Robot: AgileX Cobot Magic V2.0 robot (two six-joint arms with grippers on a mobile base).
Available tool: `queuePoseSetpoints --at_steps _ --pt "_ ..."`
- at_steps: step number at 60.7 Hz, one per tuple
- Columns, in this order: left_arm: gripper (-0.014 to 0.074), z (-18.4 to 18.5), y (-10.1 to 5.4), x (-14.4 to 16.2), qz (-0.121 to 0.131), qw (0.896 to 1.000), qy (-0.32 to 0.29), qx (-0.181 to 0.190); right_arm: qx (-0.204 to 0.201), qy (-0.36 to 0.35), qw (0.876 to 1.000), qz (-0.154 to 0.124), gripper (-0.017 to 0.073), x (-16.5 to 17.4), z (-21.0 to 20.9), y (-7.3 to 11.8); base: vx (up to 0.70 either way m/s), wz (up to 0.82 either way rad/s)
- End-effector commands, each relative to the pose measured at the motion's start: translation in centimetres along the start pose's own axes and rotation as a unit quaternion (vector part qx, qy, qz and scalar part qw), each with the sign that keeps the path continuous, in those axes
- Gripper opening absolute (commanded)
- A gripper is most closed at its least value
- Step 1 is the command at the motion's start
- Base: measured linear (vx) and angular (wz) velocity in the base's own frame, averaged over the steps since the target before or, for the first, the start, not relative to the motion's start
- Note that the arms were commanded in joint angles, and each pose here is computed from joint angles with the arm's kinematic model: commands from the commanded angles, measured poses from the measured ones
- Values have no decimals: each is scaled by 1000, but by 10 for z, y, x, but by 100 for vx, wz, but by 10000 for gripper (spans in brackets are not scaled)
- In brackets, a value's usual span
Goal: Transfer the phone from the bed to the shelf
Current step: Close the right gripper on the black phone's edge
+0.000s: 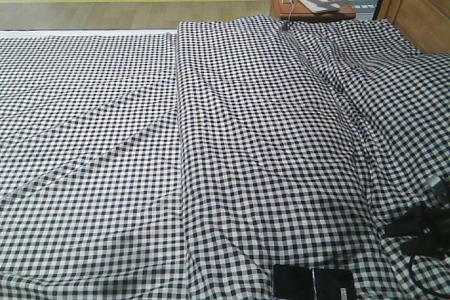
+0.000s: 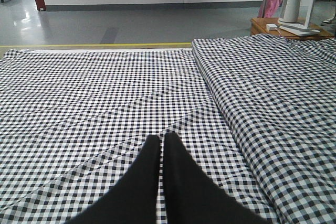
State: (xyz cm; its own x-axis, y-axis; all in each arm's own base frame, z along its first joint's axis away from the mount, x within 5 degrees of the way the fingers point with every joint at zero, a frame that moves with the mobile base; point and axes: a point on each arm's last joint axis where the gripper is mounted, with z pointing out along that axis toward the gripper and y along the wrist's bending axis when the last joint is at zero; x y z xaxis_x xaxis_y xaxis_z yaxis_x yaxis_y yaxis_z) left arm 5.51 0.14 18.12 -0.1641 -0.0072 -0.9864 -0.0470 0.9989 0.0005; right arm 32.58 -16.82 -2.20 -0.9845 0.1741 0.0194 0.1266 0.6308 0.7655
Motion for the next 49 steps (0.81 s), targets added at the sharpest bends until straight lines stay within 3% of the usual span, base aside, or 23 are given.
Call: queuePoseSetpoints --at_steps 1,10,20,37,49 --pt "1 0 1 -6 -6 999 -38 -2 -44 -5 999 -30 529 4 -7 20 0 0" --pt "1 0 1 -6 -6 999 -38 -2 -49 -23 997 -47 517 18 8 17 0 0" --pt "1 0 1 -6 -6 999 -38 -2 -61 -29 997 -46 517 28 17 19 0 0" --pt "1 0 1 -6 -6 999 -38 -2 -38 31 995 -84 517 25 52 32 0 0" --pt "1 0 1 -6 -6 999 -38 -2 -20 42 996 -74 517 25 67 28 0 0"
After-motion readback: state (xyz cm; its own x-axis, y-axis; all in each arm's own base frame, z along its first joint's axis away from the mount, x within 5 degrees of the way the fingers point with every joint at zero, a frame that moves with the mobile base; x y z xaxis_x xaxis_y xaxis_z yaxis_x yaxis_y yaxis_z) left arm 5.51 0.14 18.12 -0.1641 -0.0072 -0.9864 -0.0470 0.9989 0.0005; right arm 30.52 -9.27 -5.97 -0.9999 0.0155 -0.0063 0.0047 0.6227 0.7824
